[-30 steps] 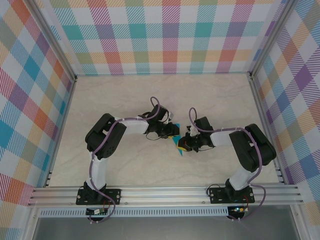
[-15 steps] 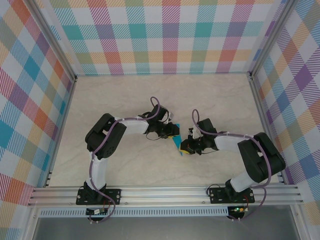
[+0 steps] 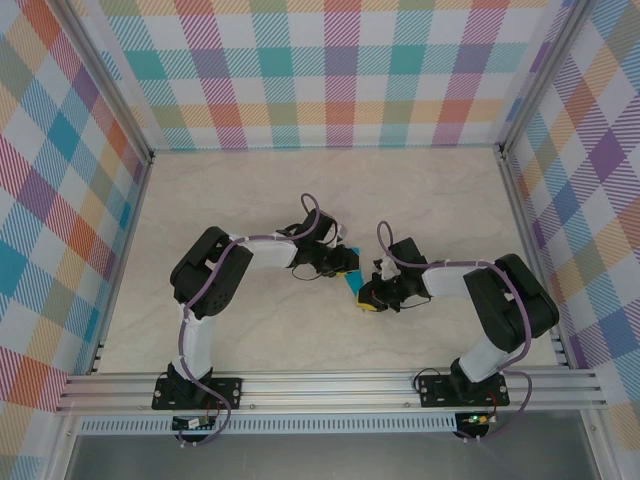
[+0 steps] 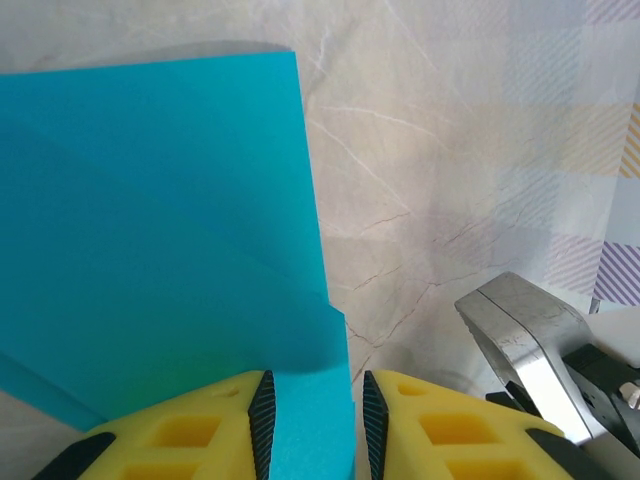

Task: Fold a paper plane with a square sheet of paper (pick it up from the middle)
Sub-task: Fold the wing for the fifth time at the center of the table.

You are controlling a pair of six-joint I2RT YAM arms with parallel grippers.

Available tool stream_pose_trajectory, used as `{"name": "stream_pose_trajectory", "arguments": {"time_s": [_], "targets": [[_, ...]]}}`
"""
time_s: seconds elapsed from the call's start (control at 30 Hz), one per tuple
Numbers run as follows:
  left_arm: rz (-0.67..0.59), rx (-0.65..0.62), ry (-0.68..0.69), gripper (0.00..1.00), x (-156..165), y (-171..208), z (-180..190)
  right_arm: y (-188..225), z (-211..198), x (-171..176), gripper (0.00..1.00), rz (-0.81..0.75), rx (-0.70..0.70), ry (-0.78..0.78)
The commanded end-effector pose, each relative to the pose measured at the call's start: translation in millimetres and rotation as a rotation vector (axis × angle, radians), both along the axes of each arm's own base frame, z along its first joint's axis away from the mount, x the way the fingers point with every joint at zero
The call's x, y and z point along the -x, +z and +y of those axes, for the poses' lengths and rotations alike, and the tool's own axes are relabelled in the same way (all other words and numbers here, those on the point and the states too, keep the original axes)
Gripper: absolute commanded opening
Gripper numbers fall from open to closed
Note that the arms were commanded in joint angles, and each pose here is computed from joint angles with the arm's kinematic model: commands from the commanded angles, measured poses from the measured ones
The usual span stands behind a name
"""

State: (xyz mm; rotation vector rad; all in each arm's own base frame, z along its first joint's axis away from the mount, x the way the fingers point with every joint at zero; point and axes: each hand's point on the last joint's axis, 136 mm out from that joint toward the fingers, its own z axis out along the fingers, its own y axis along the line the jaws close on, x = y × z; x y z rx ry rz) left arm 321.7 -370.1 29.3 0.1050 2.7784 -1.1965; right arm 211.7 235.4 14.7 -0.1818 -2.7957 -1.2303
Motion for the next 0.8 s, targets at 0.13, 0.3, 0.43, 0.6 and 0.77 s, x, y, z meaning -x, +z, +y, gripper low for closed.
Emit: {"name": "stream_pose_trajectory", "arguments": {"time_s": [0.13,0.3,0.43,0.6,0.77], "targets": [[0.056,-0.121,0.014,0.32,6.7,-41.1,20.9,-17.3,-16.4,36.0,0.09,0.075,0.035,0.012],[0.053,-0.115,0.013,0.32,5.8,-39.2,20.6,-18.9,-21.3,45.4,0.09,0.079,0.028,0.001],[0.055,-0.105,0.008,0.32,6.8,-37.1,19.0,-11.4,-23.0,44.2,0.1,0.067,-0.002,-0.018],[0.048,-0.088,0.002,0.32,6.3,-29.8,16.5,18.6,-16.9,18.1,0.12,-0.037,-0.051,-0.057],[0.043,-0.077,0.003,0.32,4.8,-25.6,14.8,36.4,-6.0,-16.7,0.13,-0.101,-0.064,-0.102]]}}
